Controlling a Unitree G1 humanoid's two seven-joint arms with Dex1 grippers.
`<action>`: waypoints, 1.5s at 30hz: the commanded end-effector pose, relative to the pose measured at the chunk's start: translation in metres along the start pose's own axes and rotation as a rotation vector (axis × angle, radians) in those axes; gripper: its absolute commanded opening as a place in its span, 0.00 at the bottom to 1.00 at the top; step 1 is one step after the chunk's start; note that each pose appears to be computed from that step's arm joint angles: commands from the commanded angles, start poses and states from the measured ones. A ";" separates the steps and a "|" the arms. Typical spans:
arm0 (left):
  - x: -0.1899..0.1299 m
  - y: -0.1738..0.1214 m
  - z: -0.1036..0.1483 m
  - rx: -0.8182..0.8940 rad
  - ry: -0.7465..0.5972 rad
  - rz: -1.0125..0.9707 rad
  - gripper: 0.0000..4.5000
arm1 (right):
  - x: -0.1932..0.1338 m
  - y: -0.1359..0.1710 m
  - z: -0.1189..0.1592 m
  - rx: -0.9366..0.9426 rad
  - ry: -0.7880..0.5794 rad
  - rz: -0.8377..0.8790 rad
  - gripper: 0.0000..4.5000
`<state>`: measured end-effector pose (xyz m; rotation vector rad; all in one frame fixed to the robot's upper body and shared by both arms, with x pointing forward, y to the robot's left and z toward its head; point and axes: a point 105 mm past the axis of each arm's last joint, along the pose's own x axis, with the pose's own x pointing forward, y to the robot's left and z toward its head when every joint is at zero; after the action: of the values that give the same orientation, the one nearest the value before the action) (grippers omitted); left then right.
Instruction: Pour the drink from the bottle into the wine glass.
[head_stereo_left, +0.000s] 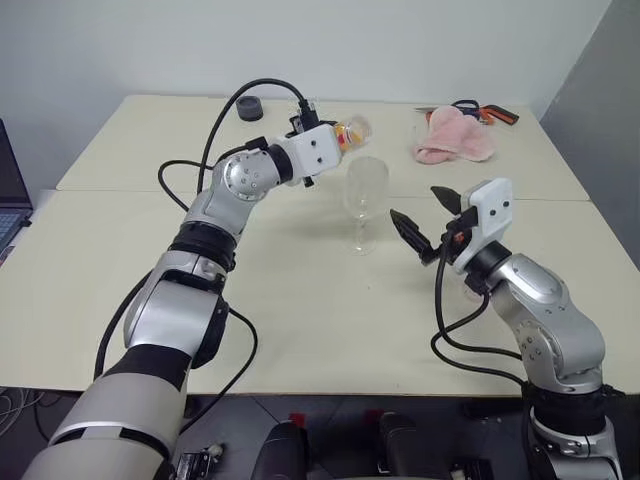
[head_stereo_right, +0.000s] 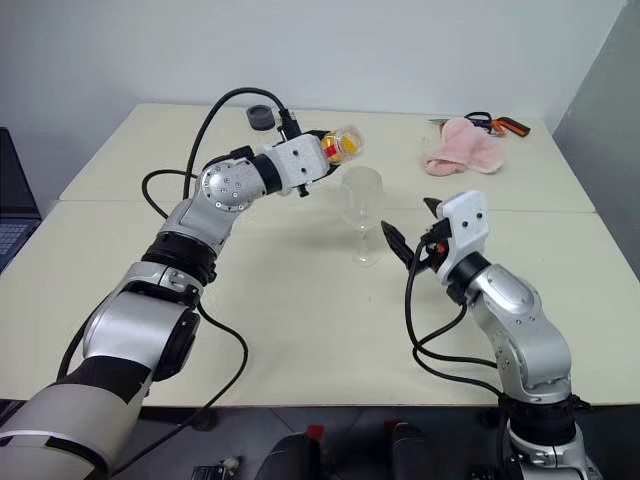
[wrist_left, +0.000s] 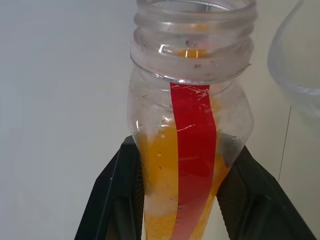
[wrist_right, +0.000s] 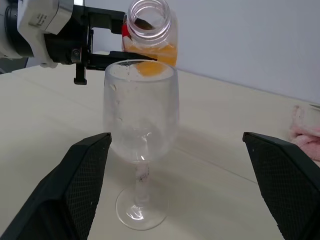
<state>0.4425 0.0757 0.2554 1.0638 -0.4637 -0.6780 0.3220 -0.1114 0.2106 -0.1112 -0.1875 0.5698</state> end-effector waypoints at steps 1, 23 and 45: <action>0.001 0.029 0.023 0.097 -0.066 0.074 0.35 | -0.002 0.004 0.022 -0.024 -0.078 0.021 1.00; 0.001 0.038 0.030 0.336 -0.077 0.099 0.35 | 0.001 0.015 0.027 -0.029 -0.101 0.084 1.00; -0.003 0.042 0.034 0.444 -0.095 0.113 0.35 | 0.001 0.018 0.025 -0.026 -0.104 0.107 1.00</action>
<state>0.4380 0.0761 0.2756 1.3952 -0.6627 -0.5822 0.3146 -0.0971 0.2188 -0.1048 -0.2255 0.6560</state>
